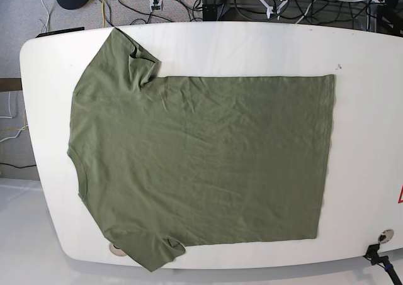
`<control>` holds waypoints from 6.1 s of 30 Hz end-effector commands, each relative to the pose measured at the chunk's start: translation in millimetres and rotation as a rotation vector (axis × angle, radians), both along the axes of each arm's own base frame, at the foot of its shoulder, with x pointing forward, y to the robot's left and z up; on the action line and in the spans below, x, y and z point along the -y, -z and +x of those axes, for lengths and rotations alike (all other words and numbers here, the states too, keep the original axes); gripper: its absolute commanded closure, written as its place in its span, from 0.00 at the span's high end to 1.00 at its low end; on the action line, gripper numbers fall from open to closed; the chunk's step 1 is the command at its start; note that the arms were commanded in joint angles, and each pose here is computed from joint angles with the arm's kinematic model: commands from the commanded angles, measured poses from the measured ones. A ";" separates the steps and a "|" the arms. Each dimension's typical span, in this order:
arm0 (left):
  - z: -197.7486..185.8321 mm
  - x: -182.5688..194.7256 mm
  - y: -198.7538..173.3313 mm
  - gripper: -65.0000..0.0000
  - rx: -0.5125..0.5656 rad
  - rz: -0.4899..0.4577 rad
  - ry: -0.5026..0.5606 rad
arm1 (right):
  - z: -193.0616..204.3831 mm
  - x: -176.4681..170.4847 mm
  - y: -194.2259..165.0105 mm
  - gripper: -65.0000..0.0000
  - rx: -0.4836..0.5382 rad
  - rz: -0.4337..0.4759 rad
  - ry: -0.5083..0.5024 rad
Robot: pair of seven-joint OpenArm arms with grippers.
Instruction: Fold the T-shirt properly
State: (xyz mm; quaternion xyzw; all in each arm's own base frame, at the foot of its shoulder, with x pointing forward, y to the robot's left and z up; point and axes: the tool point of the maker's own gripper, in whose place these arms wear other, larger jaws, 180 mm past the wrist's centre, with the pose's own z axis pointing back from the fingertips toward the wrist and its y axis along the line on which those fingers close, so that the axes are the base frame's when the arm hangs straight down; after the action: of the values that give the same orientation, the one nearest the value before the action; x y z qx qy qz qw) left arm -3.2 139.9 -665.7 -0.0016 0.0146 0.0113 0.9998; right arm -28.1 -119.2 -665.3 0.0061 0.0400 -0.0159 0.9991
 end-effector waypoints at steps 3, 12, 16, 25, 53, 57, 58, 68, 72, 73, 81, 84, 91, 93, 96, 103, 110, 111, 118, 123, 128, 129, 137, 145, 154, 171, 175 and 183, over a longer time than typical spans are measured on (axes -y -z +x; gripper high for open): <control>5.4 -1.7 0.0 0.01 0.015 0.004 -0.006 | 0.5 -3.1 0.1 0.02 0.015 0.019 0.013; 6.9 -2.1 0.0 0.01 0.026 0.004 -0.018 | -7.7 -2.9 -0.3 0.02 -0.002 0.017 0.007; 11.1 -2.1 -0.1 0.01 0.042 0.004 -0.011 | -3.5 -2.0 -0.1 0.02 0.009 0.014 0.002; 5.5 -9.4 -0.4 0.02 0.062 0.014 -0.018 | -11.7 0.0 -0.5 0.02 0.001 0.009 0.009; -12.0 -23.6 -2.4 0.03 0.092 0.037 -0.003 | -6.0 8.8 -2.4 0.03 0.091 0.007 0.012; -27.7 -23.4 -2.9 0.27 0.069 0.036 -0.002 | -4.0 9.9 -6.0 0.03 0.134 0.002 0.010; -29.8 -23.4 -3.1 0.39 0.067 0.036 -0.002 | -5.9 10.0 -6.9 0.05 0.138 0.002 0.009; -51.6 -25.9 -18.7 0.58 0.159 0.041 0.020 | -33.7 9.6 -31.3 0.66 0.221 0.006 0.007; -64.3 -26.5 -31.4 0.58 0.194 0.042 0.031 | -42.7 9.0 -51.1 0.65 0.272 0.007 0.004; -65.8 -33.5 -35.9 0.58 0.206 0.052 0.041 | -45.4 8.9 -56.6 0.65 0.283 0.007 0.003; -77.6 -46.0 -81.6 0.57 0.310 0.068 0.088 | -61.0 9.1 -108.7 0.65 0.365 0.008 -0.013; -80.5 -45.2 -105.3 0.57 0.353 0.064 0.107 | -63.2 7.7 -131.5 0.65 0.399 0.011 -0.017; -66.7 -46.1 -162.5 0.57 0.468 0.055 0.171 | -57.4 5.6 -186.3 0.65 0.483 0.016 -0.014; -59.6 -45.2 -179.4 0.57 0.503 0.050 0.192 | -54.5 4.9 -205.3 0.65 0.509 0.017 -0.015; -46.2 -59.1 -205.8 0.57 0.555 0.072 0.238 | -43.6 4.3 -233.7 0.65 0.560 0.017 -0.016; 20.8 -97.3 -262.7 0.57 0.758 0.203 0.233 | 2.4 5.8 -282.3 0.65 0.714 0.009 -0.020; 102.8 -106.3 -309.2 0.57 1.024 0.142 0.035 | 64.3 6.5 -287.2 0.65 0.882 0.005 -0.020; 111.8 -106.9 -312.0 0.57 1.050 0.132 0.014 | 75.3 6.7 -288.4 0.65 0.911 0.003 -0.020; 160.3 -108.1 -320.1 0.57 1.128 0.066 -0.110 | 140.7 29.0 -305.6 0.65 1.093 -0.048 0.034; 179.7 -113.5 -319.5 0.57 1.107 0.011 -0.198 | 164.2 65.2 -317.9 0.65 1.171 0.008 0.262; 198.0 -117.4 -329.2 0.57 1.079 -0.123 -0.216 | 173.6 85.1 -321.4 0.65 1.133 0.192 0.428; 205.0 -119.4 -332.1 0.57 1.077 -0.134 -0.214 | 176.0 88.3 -324.0 0.65 1.134 0.228 0.462; 233.3 -139.3 -344.9 0.57 1.013 -0.128 -0.156 | 180.9 108.9 -319.7 0.65 1.052 0.416 0.659; 241.7 -141.4 -343.5 0.57 0.991 -0.131 -0.161 | 167.6 114.5 -283.8 0.65 0.934 0.467 0.759; 242.3 -135.9 -340.8 0.57 0.983 -0.144 -0.152 | 153.2 116.9 -262.3 0.65 0.875 0.449 0.800; 242.2 -136.6 -340.9 0.57 0.983 -0.141 -0.152 | 161.8 83.0 -256.6 0.63 0.835 0.532 0.769; 242.2 -136.6 -340.9 0.57 0.983 -0.141 -0.152 | 164.2 83.3 -255.8 0.25 0.837 0.536 0.772; 237.3 -138.2 -329.9 0.58 0.942 -0.147 -0.166 | 164.9 71.0 -244.9 0.00 0.751 0.580 0.740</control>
State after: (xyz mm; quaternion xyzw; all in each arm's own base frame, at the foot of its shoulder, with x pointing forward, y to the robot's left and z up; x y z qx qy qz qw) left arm 233.8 274.1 -336.6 -0.0796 -0.4396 0.0901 0.8901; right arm 139.5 -188.2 -424.2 0.2964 -0.3151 -0.3520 0.8300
